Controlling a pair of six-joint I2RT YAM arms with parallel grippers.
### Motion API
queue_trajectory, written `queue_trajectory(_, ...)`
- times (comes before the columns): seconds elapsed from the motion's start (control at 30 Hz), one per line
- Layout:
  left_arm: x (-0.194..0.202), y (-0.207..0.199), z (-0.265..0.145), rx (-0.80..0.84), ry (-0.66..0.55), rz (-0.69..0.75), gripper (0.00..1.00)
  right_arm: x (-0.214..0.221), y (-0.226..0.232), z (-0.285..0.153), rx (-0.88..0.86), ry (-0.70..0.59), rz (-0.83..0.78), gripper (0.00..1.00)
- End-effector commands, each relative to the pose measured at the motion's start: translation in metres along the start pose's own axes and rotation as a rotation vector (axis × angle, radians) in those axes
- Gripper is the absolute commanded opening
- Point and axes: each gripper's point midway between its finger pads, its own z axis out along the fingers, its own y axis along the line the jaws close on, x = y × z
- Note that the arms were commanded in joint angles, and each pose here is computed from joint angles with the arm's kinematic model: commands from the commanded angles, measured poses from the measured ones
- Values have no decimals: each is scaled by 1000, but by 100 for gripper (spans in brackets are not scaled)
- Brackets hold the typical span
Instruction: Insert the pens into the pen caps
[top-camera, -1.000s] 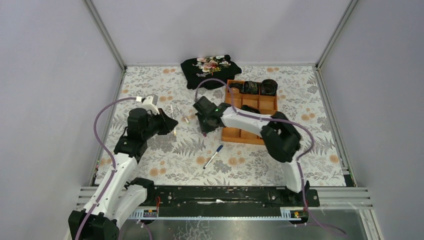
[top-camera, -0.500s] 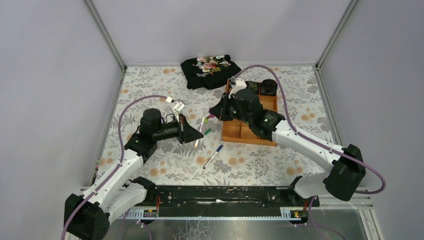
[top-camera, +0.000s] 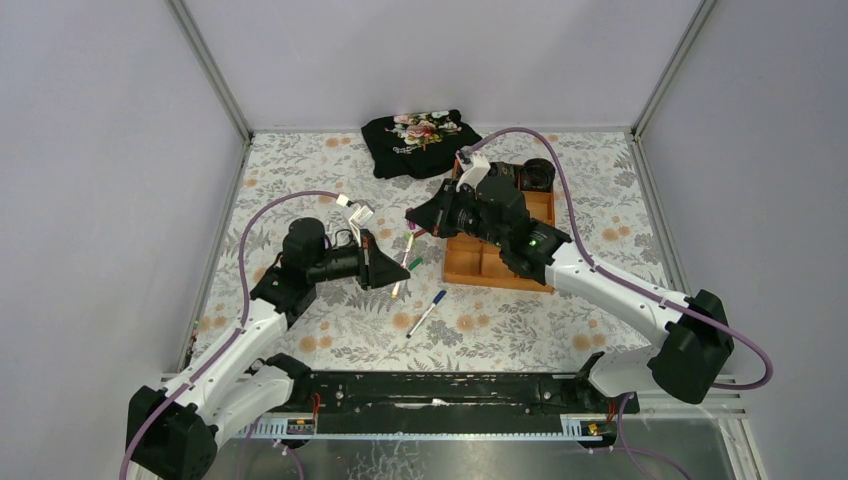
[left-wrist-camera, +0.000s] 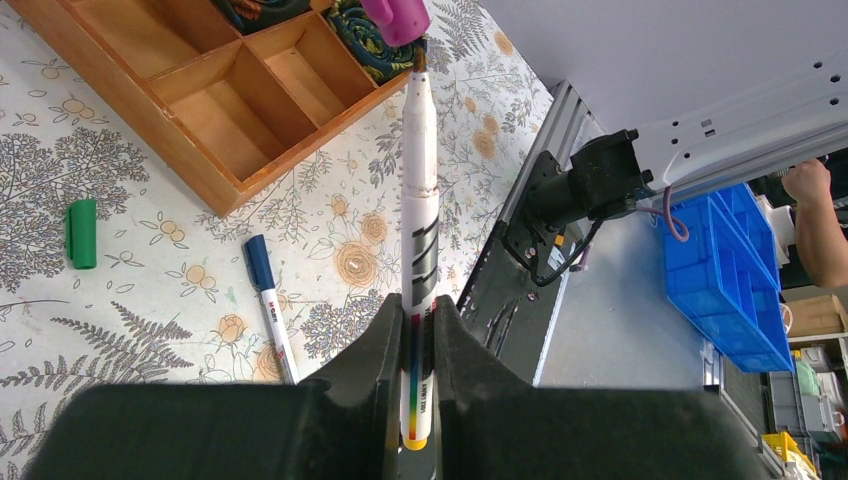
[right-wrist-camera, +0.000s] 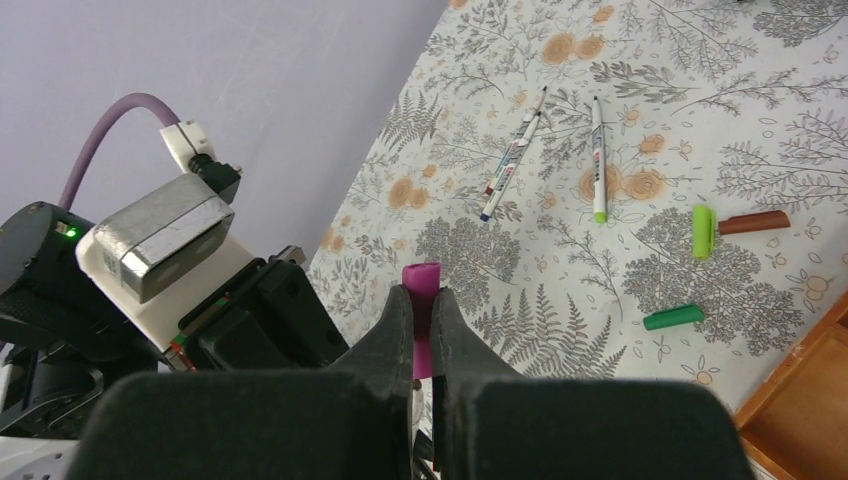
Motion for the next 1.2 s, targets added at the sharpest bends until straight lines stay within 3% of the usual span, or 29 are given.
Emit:
queue_trajectory(0.0,-6,-5,0,15,-25,50,0,-16,27,-5,-100,-48,-4,0)
queue_trajectory(0.8,-16,3,-5,-69,-81,62,0,-1,18,-16,-101,-31,24,0)
queue_trajectory(1.17,-18,8,-7,-103,-90,69,0,37,27,-12,-139,-3,62,0)
